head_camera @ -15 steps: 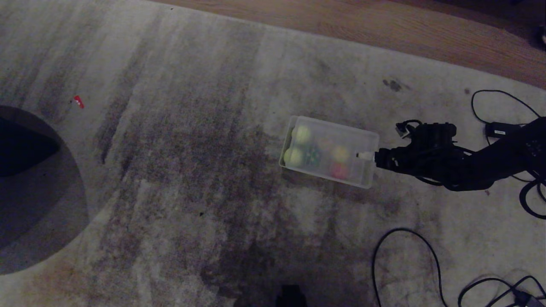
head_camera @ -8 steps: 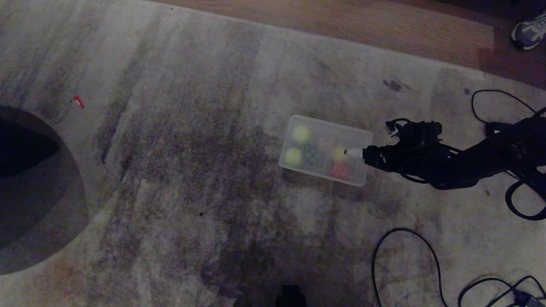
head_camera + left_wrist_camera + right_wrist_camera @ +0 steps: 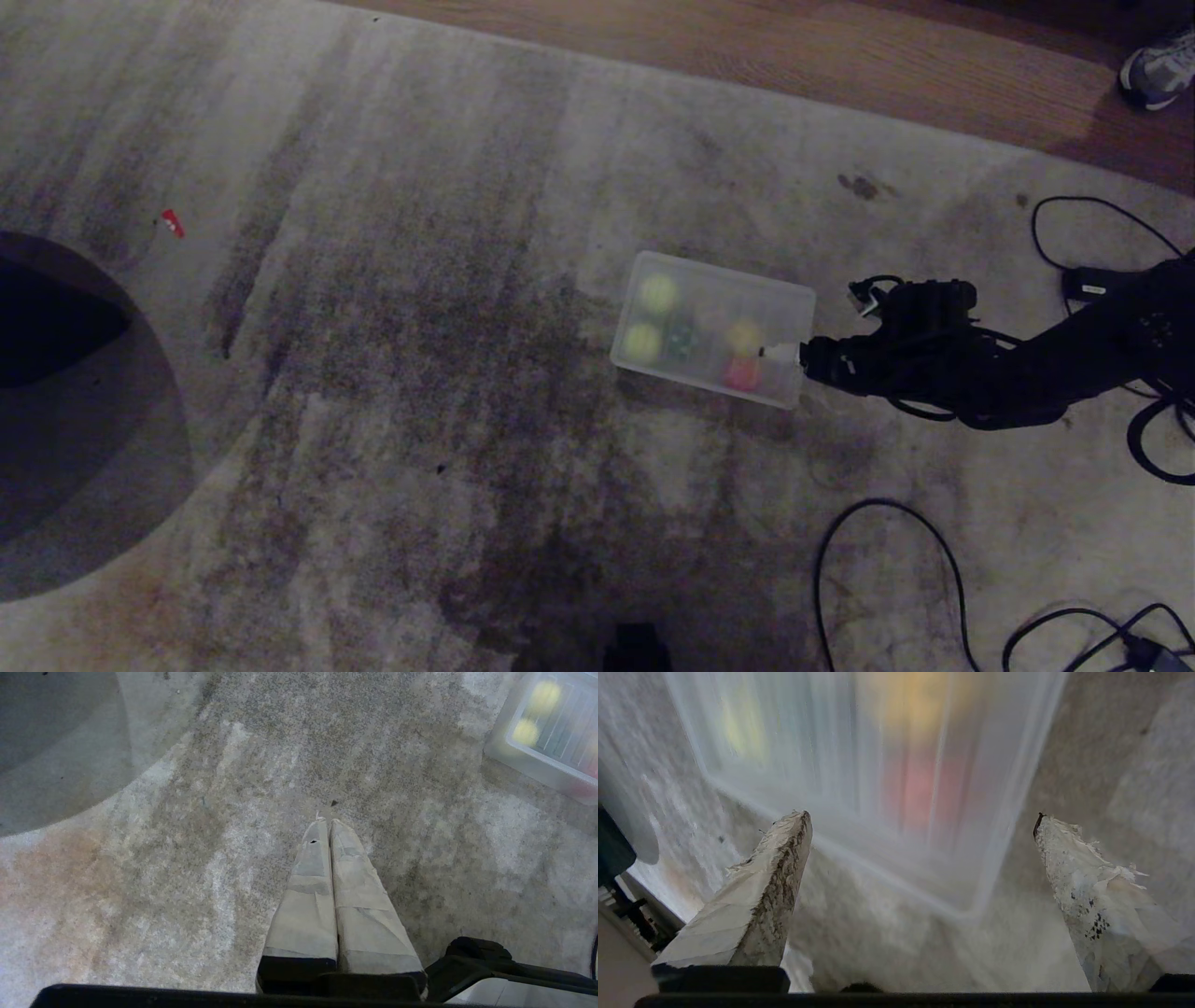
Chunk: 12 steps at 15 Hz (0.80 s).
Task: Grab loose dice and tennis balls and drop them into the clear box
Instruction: Close the lid
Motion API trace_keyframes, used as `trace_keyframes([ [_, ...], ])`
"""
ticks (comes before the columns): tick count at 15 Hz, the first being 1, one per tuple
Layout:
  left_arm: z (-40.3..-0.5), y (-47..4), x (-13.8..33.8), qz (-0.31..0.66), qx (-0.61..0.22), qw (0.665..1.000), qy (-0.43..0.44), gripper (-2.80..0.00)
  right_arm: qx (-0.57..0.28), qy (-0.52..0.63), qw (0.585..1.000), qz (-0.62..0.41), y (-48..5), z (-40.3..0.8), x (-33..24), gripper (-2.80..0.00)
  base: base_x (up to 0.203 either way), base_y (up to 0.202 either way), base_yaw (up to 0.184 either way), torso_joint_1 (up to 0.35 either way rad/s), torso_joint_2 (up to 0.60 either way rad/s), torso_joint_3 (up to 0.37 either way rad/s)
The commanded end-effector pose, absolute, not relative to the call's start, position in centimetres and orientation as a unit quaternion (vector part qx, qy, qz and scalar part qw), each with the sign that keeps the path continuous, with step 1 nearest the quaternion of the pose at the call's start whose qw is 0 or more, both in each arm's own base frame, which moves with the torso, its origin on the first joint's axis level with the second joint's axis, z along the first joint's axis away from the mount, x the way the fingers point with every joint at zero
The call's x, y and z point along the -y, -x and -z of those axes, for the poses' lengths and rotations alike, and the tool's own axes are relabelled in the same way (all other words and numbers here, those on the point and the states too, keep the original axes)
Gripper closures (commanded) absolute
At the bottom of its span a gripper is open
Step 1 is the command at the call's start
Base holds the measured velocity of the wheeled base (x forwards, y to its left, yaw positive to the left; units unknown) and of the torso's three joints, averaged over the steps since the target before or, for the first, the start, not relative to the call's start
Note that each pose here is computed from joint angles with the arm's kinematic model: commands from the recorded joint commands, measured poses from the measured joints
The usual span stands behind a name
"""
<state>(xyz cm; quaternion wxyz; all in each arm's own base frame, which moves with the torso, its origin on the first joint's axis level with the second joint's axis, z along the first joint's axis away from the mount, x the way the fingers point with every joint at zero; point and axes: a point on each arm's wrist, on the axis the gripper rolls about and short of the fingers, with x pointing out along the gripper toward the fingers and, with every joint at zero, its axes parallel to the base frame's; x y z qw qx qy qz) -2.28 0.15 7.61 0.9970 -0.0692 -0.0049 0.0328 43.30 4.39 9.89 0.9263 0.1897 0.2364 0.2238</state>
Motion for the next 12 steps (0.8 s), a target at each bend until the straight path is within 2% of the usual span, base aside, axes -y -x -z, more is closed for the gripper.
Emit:
trace_keyframes([
  [1,-7.6,2.3,-0.1,-0.033,0.004,0.997,0.070,0.00,-0.234,-0.189,0.927,-0.225,-42.0,-11.0,-4.3,-2.80,0.000,0.000,0.000,0.000,0.00,0.000],
  [6,-7.6,2.3,-0.1,-0.033,0.004,0.997,0.070,0.00,-0.229,-0.193,0.930,-0.213,-36.0,-14.3,-3.0,-2.80,0.000,0.000,0.000,0.000,0.00,0.000],
  [7,-7.6,2.3,-0.2,-0.034,0.004,0.997,0.070,0.00,-0.227,-0.197,0.931,-0.208,-34.0,-15.1,-2.4,-0.73,0.000,0.000,0.000,0.000,0.00,0.000],
  [8,-7.6,2.3,-0.1,-0.033,0.004,0.997,0.070,0.00,-0.218,-0.201,0.933,-0.202,-32.1,-16.1,-1.9,0.00,0.000,0.000,0.000,0.000,0.00,0.000],
  [12,-7.6,2.3,-0.2,-0.034,0.004,0.997,0.070,0.00,-0.196,-0.201,0.947,-0.155,-23.9,-18.3,0.4,0.00,0.000,0.000,0.000,0.000,0.00,0.000],
])
